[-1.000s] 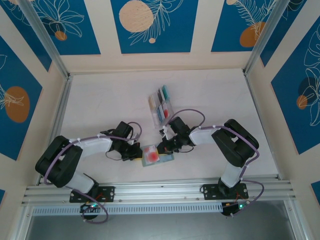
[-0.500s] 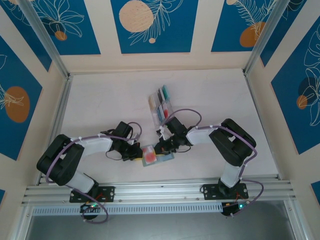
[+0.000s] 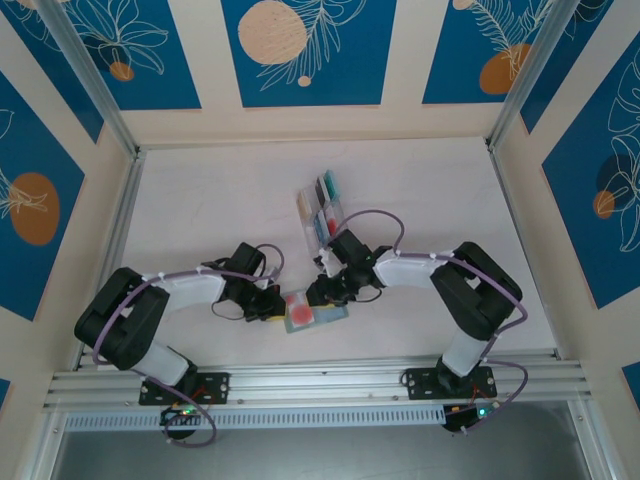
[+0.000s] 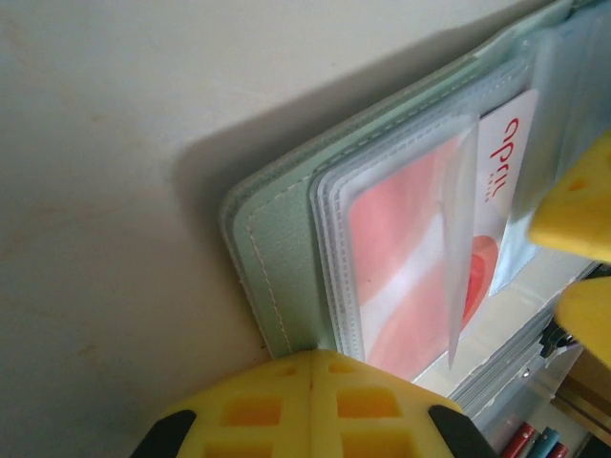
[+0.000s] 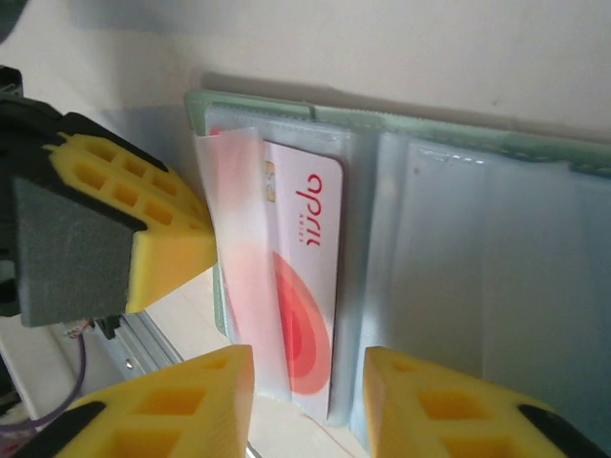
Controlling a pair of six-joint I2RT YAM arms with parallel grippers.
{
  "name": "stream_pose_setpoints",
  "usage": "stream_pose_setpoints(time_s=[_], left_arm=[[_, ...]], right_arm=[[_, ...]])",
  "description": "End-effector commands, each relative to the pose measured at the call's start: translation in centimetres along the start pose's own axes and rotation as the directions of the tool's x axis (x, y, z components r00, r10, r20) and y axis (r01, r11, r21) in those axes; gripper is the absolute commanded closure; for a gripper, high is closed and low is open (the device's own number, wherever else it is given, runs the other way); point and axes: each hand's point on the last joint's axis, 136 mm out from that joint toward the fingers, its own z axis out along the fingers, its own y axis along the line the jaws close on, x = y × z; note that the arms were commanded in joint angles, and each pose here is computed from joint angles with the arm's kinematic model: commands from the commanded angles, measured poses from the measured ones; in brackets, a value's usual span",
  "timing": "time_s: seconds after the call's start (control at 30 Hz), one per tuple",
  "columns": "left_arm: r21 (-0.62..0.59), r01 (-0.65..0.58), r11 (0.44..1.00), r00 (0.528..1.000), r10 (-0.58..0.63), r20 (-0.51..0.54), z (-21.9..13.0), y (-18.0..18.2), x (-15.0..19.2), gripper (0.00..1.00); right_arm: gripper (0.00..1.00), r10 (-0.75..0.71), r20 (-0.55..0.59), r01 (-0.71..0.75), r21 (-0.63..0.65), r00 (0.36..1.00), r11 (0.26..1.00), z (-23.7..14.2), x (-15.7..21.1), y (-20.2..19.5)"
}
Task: Put the credit cards into the card holder
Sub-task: Insert the credit card into the card slot, then flip over the card slot in the card holder.
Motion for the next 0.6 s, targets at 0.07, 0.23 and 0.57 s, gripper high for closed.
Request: stream_pose_setpoints(time_s=[0.07,0.23,0.57], left_arm=[[-0.098,-0.04,0.994,0.999,0.041,0.008,0.5,1.7,-0.4,1.0],[-0.101,-0.055,0.993,0.998,0.056,0.01,0.4,1.6,-0.6,1.0],[-0.095,-0.06,0.994,0.998,0.062,0.009,0.5,1.4,-0.8,1.0]], right_arm=[[0.58,-0.074,0.019,0.07,0.143,0.997,0.987,-3.3,-0.1,-0.1],[0.71,-0.153,0.025,0.14,0.287,0.988,0.948,-5.3,-1.6,-0.6],[0.65,-0.204,-0.058,0.208,0.451,0.977,0.868,-3.7,-2.8,-2.7]])
